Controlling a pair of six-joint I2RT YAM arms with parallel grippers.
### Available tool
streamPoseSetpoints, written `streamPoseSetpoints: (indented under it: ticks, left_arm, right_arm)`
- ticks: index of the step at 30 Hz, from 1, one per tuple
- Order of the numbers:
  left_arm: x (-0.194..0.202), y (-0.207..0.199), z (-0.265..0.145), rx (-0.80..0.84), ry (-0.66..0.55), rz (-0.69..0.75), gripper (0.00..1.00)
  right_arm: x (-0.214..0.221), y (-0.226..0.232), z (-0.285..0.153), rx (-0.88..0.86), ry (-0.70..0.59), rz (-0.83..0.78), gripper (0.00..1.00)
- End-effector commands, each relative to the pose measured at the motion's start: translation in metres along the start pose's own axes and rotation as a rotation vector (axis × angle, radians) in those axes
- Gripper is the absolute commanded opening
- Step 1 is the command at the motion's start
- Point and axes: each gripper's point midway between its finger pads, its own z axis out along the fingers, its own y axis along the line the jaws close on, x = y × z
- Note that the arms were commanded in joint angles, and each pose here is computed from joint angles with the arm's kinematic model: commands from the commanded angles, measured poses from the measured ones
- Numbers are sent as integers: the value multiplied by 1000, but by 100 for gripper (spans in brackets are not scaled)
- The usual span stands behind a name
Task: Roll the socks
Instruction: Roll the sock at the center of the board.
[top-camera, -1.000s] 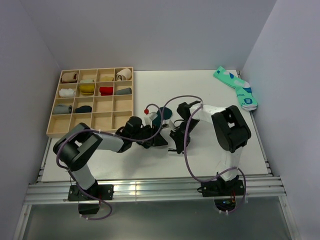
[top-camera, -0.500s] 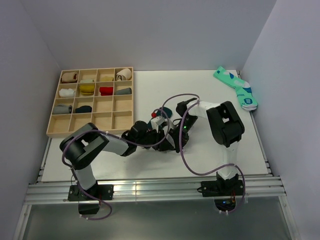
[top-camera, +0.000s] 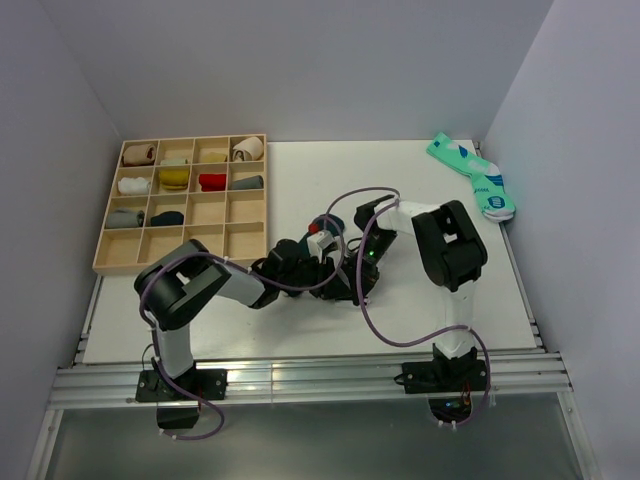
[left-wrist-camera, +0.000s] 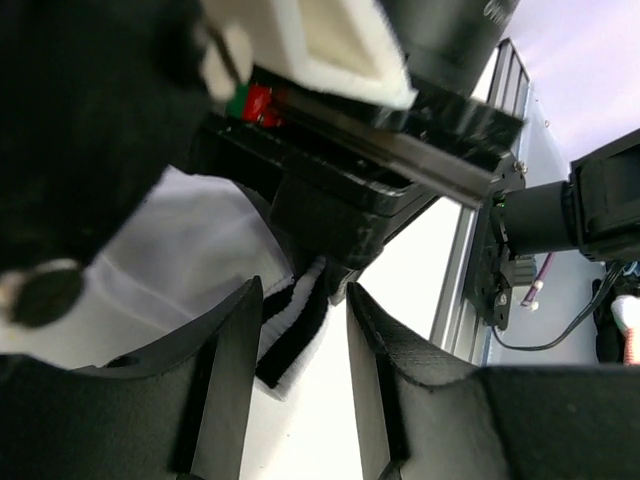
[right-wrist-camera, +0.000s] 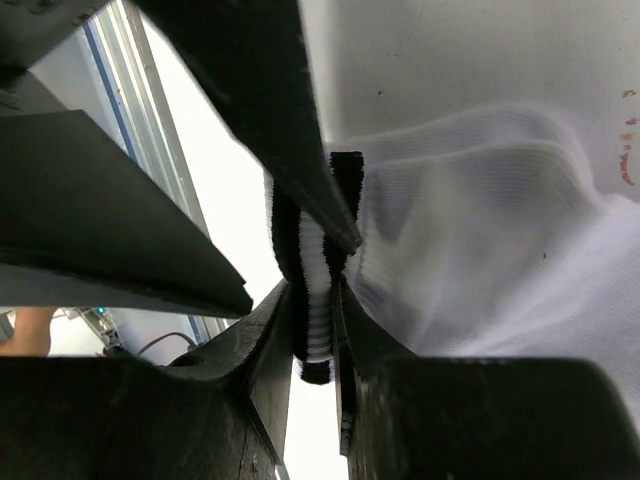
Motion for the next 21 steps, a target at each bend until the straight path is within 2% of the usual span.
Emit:
streamPoseSetpoints:
  ticks: [1,11,21]
  left_arm:
    - [-10,-10,8,45,-18,73,45]
    - [8,-2,10,39,19,63,47]
    - [22,5,10,27,73,62,43]
  right_arm:
    - [-6,-4,-5,-4,-10,-7,13]
    - [-8,-5,-6,-14,-16,6,13]
    - [-9,-8,-9,-9,-34,19,13]
